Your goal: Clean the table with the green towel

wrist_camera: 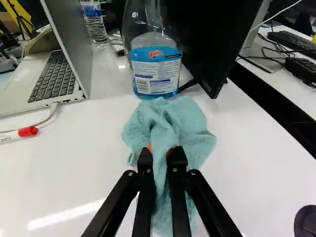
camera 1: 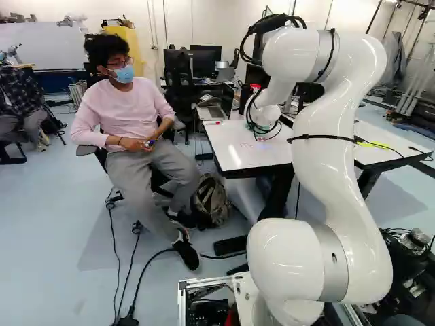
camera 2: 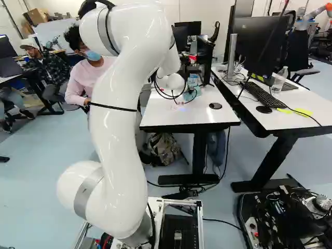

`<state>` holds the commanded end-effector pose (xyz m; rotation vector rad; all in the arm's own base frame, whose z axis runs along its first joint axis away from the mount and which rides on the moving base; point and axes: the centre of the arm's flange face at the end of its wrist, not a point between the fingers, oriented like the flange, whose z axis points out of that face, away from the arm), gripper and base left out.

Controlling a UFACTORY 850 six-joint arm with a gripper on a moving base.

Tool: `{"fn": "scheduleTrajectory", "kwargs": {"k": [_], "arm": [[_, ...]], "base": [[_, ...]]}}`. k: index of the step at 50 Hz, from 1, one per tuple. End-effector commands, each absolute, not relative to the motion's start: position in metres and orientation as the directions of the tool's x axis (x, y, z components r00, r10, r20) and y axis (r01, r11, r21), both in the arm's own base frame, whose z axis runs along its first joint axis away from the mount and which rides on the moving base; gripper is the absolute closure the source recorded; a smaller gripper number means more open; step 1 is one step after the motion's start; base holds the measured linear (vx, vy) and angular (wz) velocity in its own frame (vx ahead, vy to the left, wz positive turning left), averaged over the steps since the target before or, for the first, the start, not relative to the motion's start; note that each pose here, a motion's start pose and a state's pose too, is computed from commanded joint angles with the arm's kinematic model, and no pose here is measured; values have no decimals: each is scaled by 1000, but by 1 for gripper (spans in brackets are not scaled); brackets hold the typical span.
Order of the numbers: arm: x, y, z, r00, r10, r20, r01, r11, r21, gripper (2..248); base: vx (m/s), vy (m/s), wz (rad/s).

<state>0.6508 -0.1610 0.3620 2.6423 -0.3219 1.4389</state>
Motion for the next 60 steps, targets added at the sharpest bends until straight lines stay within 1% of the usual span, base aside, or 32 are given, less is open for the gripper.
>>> {"fn": "scheduleTrajectory", "kwargs": {"k": [9,20,49,60], "arm": [[646,-147,363,535,-121,836,-221,-975,0,213],[629,-146,366,546,-126,829,-226,-974,0,213],[593,-185,369,549,-171,818,-298,-955,0,213],[593,-203,368,541,-185,820,-323,-946,0,213]], "base": [[0,0,0],[0,0,0],[0,0,0],[0,0,0]]}}
